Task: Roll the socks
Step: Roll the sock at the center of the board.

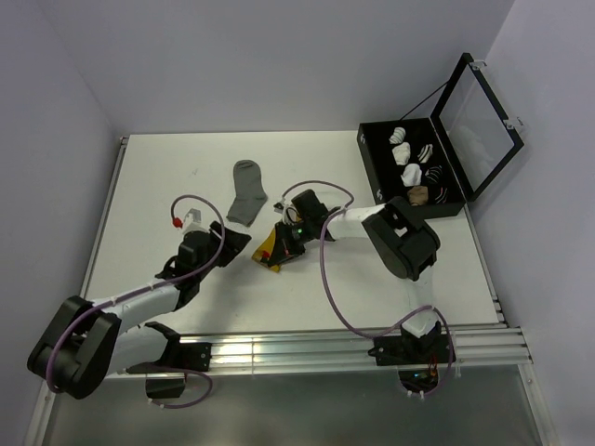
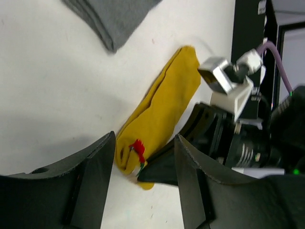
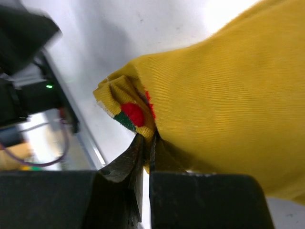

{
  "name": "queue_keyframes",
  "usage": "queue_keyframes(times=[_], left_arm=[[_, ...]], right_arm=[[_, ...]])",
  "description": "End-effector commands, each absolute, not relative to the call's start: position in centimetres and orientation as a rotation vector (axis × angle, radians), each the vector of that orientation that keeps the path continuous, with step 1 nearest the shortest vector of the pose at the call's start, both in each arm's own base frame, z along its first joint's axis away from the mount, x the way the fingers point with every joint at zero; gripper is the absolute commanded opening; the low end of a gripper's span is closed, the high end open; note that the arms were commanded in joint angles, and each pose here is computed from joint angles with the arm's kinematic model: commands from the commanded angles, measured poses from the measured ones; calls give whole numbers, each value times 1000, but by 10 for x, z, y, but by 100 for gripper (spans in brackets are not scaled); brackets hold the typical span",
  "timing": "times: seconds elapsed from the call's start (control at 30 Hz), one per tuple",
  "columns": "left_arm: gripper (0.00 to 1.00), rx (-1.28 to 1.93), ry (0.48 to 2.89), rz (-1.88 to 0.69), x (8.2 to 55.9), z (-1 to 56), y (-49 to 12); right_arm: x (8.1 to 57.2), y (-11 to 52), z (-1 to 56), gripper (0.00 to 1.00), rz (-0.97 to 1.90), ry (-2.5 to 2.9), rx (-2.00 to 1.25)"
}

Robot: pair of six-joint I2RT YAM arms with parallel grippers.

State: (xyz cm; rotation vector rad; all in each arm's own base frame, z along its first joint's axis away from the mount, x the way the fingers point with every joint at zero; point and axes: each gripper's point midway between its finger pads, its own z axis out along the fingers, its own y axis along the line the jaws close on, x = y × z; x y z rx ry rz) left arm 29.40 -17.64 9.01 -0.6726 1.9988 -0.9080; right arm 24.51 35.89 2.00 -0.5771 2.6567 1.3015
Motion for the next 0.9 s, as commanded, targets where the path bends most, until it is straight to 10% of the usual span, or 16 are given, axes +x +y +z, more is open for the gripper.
queue_keyframes(times=[0.0, 0.87], left_arm=[[57, -624, 1960, -1001, 289, 101, -192], [57, -538, 1966, -1073, 285, 90, -235]], right_arm=[[232, 351, 4, 0, 1422, 2824, -397], [249, 337, -8, 0, 1476, 2850, -199]])
